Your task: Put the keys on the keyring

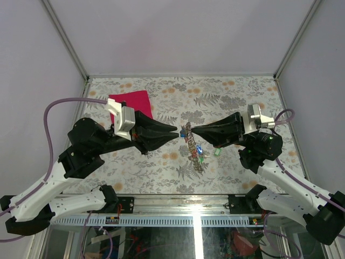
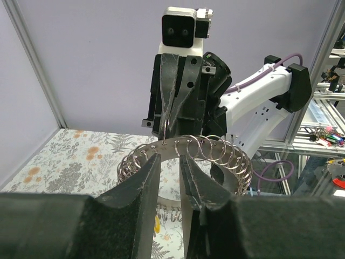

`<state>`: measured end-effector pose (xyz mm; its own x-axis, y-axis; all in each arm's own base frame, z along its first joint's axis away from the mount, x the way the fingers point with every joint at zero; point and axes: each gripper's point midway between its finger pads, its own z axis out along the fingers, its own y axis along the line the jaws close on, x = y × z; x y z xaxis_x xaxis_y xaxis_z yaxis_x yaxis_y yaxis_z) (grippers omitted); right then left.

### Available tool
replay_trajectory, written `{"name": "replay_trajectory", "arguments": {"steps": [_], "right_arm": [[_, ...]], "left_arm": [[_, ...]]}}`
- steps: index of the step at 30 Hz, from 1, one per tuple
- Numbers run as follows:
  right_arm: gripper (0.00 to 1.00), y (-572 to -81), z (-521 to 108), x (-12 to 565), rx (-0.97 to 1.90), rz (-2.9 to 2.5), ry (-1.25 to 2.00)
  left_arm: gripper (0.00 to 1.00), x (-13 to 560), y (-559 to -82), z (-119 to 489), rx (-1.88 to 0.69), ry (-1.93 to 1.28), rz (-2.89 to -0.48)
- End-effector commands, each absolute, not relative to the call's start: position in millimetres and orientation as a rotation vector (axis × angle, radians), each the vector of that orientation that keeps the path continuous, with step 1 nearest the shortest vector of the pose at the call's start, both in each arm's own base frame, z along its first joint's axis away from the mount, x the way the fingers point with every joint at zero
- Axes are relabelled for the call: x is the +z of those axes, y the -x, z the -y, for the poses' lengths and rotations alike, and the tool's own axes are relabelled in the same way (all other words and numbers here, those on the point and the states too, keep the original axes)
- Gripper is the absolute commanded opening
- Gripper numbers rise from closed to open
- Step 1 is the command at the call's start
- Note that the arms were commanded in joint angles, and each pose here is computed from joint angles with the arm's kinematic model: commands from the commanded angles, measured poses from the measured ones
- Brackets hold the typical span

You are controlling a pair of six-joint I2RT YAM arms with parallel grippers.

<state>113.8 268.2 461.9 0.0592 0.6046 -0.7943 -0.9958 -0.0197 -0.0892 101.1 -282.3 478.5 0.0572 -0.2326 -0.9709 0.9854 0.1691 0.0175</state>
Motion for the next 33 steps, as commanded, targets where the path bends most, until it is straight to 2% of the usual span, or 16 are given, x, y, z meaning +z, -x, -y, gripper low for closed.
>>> {"name": "replay_trajectory", "arguments": {"steps": [1, 26, 30, 33], "right_arm": [[0.00, -104, -255, 486, 1.422, -0.542, 0.733], [0.00, -99, -256, 484, 1.448, -0.538, 0.758], [0.00, -98, -257, 483, 1.453, -0.540, 0.770], [0.00, -97, -257, 481, 1.455, -0.544, 0.777]], "left_arm": [[0.21, 498, -100, 287, -1.195, -0.901, -1.002], [0.20, 495, -104, 314, -1.250, -0.949, -0.988], [0.16, 494, -105, 317, -1.255, -0.954, -0.990], [0.06, 495, -103, 317, -1.259, -0.960, -0.987]]}}
